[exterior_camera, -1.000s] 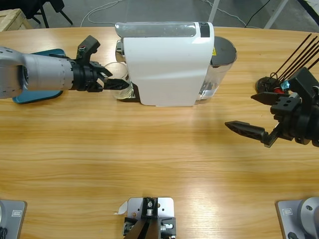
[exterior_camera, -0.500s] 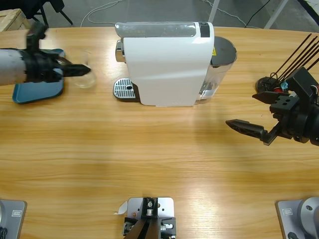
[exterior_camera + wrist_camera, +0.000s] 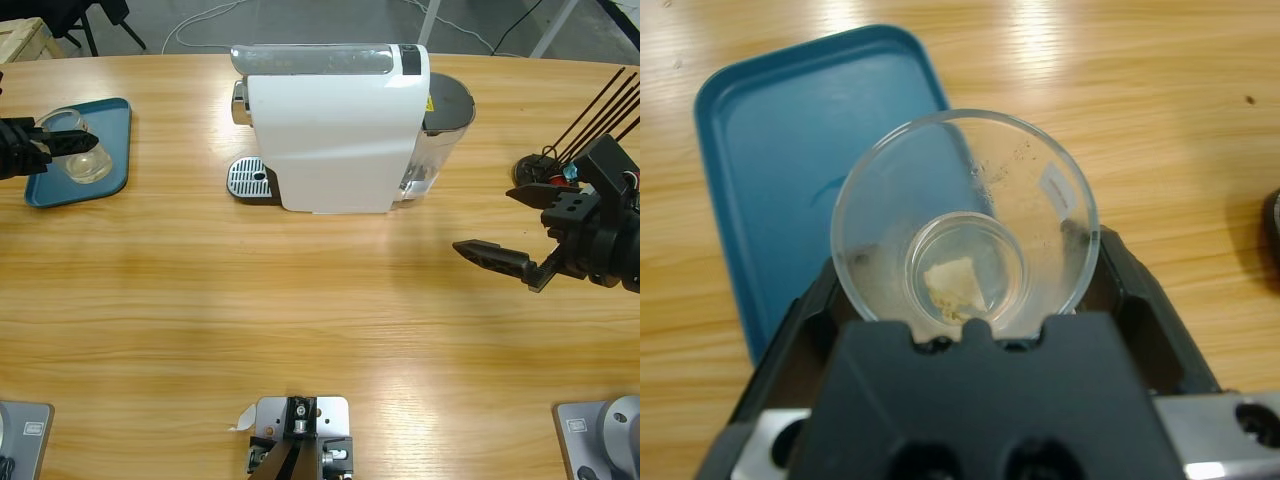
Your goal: Pour coffee
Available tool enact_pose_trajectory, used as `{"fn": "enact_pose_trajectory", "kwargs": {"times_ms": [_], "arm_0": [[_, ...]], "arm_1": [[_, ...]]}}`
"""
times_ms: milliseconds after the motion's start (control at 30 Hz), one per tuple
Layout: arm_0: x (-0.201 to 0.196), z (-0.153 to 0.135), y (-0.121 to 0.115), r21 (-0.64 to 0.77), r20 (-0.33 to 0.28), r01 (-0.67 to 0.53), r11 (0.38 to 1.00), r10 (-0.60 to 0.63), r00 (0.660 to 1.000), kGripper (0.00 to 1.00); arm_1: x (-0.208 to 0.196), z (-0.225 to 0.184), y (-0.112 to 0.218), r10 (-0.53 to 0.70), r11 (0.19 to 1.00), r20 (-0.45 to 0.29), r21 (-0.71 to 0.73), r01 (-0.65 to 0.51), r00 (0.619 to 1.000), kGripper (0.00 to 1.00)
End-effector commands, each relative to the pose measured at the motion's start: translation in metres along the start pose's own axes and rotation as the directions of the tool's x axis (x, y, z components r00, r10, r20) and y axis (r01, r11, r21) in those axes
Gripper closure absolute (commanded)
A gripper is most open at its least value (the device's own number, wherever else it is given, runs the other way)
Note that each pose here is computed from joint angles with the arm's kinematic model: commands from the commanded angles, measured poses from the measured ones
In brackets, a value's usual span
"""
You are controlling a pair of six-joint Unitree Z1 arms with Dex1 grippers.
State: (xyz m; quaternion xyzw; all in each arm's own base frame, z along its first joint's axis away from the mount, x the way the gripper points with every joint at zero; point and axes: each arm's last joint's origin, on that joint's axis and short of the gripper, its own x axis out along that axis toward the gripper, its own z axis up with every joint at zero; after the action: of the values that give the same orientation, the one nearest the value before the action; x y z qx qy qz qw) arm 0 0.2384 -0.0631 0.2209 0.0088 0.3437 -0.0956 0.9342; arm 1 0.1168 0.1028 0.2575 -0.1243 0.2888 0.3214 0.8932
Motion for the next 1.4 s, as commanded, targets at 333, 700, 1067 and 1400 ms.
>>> {"fn": "enact_pose_trajectory", "kwargs": {"times_ms": [333,700,1067,1400], "arm_0": [[0.021,-0.021,0.032,-0.137,-0.094,-0.137,0.981,0.124,0.988,0.402],[0.026,-0.016,0.035,-0.17,-0.048,-0.086,0.982,0.079,0.996,0.0],[-0.084,0.032,0.018,-0.1,0.231,0.026,0.995,-0.002,0.973,0.0],[-0.078,-0.03,-0.102,0.377,-0.153,0.44,0.815,-0.413,0.898,0.0]], "arm_1": [[0.003,-0.009,0.002,0.015,1.0,-0.026,-0.007,-0.016,1.0,0.003],[0.003,-0.009,0.002,0.013,1.0,-0.028,-0.007,-0.013,1.0,0.003],[0.003,-0.009,0.002,0.015,1.0,-0.028,-0.007,-0.016,0.999,0.004],[0.005,-0.01,0.003,0.02,1.0,-0.035,-0.007,-0.02,0.999,0.004]]}}
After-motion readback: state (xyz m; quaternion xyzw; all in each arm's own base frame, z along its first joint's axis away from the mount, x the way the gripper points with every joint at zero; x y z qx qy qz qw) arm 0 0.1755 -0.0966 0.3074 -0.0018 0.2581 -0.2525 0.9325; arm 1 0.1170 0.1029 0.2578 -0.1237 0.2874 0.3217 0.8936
